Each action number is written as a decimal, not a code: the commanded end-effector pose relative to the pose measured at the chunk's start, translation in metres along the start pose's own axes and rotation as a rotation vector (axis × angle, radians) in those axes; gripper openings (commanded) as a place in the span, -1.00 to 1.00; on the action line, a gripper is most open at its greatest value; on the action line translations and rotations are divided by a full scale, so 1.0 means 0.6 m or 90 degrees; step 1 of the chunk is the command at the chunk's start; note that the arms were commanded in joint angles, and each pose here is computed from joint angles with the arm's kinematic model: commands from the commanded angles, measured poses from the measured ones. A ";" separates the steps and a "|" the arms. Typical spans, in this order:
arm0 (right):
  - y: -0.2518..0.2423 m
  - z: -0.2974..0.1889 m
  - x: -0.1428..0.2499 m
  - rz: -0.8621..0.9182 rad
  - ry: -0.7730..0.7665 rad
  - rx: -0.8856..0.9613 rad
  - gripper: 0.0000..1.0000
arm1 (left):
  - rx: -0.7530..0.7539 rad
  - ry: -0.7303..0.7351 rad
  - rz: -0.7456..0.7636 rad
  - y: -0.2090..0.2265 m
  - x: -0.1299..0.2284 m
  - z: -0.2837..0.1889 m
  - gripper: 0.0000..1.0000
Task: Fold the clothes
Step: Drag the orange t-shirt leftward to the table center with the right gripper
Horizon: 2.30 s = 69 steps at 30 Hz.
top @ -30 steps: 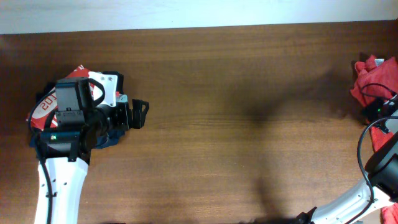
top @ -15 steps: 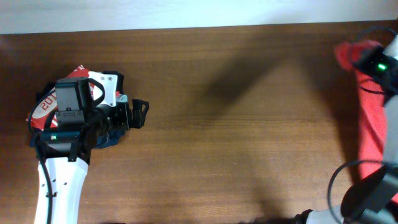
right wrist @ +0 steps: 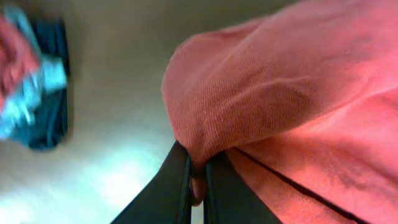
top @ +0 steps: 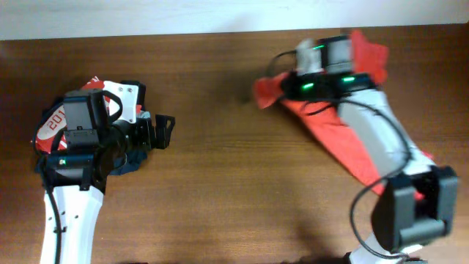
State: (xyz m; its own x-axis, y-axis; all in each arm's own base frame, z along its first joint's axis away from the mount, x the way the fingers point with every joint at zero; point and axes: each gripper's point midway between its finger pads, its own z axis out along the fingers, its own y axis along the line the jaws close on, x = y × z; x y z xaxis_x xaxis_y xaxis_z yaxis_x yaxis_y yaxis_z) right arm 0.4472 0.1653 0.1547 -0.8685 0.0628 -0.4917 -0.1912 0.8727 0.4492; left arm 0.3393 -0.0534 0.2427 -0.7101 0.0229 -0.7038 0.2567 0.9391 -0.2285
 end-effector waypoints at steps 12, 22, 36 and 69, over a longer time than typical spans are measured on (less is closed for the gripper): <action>0.247 0.105 0.241 -0.257 0.214 -0.104 -0.92 | -0.037 -0.016 0.035 0.011 -0.019 -0.012 0.98; 0.326 0.071 0.412 -0.446 0.361 -0.158 -0.86 | -0.038 -0.020 0.037 0.012 -0.022 -0.012 0.99; 0.332 0.022 0.347 -0.505 0.213 -0.011 -0.24 | -0.038 -0.027 0.038 0.012 -0.026 -0.012 0.98; -0.091 0.069 0.177 -0.138 0.283 0.082 -0.73 | 0.028 0.339 -0.014 0.018 0.185 0.249 0.61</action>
State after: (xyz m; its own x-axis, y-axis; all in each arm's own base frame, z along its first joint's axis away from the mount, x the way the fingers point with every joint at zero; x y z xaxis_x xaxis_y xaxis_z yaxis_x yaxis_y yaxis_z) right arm 0.3762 0.1487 0.0463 -0.9364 -0.3128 -0.1593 -0.3471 0.8931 0.2861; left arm 0.3570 -0.0917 0.0636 -0.9493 0.1700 -0.2645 0.2444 0.9282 -0.2806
